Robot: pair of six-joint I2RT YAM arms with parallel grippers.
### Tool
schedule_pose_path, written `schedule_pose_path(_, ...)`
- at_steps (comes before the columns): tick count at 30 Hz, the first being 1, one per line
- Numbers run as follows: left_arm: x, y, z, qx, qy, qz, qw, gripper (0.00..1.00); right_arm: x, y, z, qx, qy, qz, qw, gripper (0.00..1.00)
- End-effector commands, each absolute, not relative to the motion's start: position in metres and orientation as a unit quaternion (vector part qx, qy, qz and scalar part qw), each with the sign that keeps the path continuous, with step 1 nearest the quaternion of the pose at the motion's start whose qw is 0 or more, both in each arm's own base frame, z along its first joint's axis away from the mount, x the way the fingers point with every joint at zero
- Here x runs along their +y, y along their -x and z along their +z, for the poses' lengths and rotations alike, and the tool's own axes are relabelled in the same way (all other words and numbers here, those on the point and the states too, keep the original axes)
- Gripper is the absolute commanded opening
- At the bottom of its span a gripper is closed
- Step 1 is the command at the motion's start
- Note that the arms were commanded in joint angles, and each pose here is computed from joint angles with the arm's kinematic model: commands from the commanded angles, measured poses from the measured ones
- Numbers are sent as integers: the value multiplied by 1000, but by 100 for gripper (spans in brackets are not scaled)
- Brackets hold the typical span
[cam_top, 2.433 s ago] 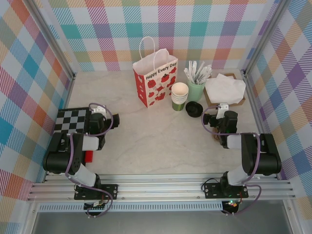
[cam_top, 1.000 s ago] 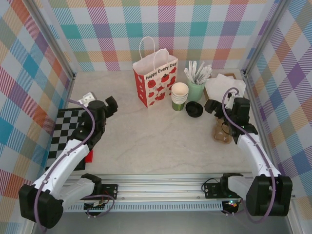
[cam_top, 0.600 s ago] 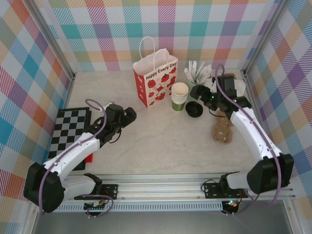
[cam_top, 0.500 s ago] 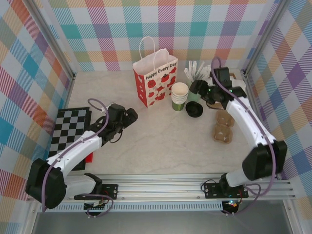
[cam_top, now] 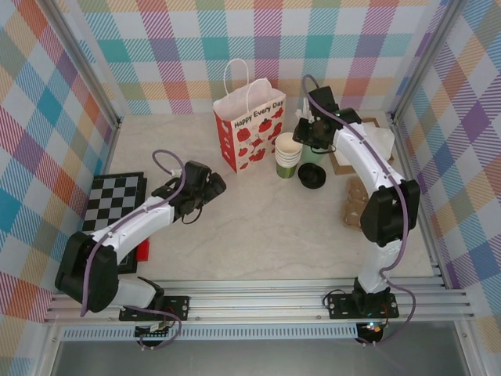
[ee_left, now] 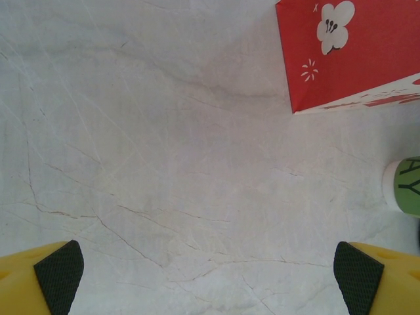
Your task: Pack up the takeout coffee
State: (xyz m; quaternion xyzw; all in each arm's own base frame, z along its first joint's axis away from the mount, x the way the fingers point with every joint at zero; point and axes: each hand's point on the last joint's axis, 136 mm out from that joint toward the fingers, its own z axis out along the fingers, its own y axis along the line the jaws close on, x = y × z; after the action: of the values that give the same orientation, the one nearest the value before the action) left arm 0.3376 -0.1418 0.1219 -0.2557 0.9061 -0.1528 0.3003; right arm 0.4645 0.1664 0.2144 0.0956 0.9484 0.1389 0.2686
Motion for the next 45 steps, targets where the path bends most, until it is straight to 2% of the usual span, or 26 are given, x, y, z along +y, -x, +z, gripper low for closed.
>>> schedule_pose_path(1,-143,-339,123,910,254,-144,294,100,163,-461,208,959,-70,100,254,33)
schedule_pose_path(13,-137,-336,117,914,258,-126,288,100,167,-465,191,968,-43,63,239,26)
schedule_pose_path(23,-136,-335,118,915,256,-119,287,100,168,-467,196,967,-32,55,248,7)
schedule_pose_path(28,-136,-335,119,915,257,-119,287,100,169,-466,212,962,-24,63,263,0)
schedule_pose_path(37,-138,-335,134,913,250,-131,295,100,177,-468,266,944,-13,102,314,0)
schedule_pose_path(45,-140,-333,172,906,234,-155,317,100,172,-426,322,930,5,90,355,0)
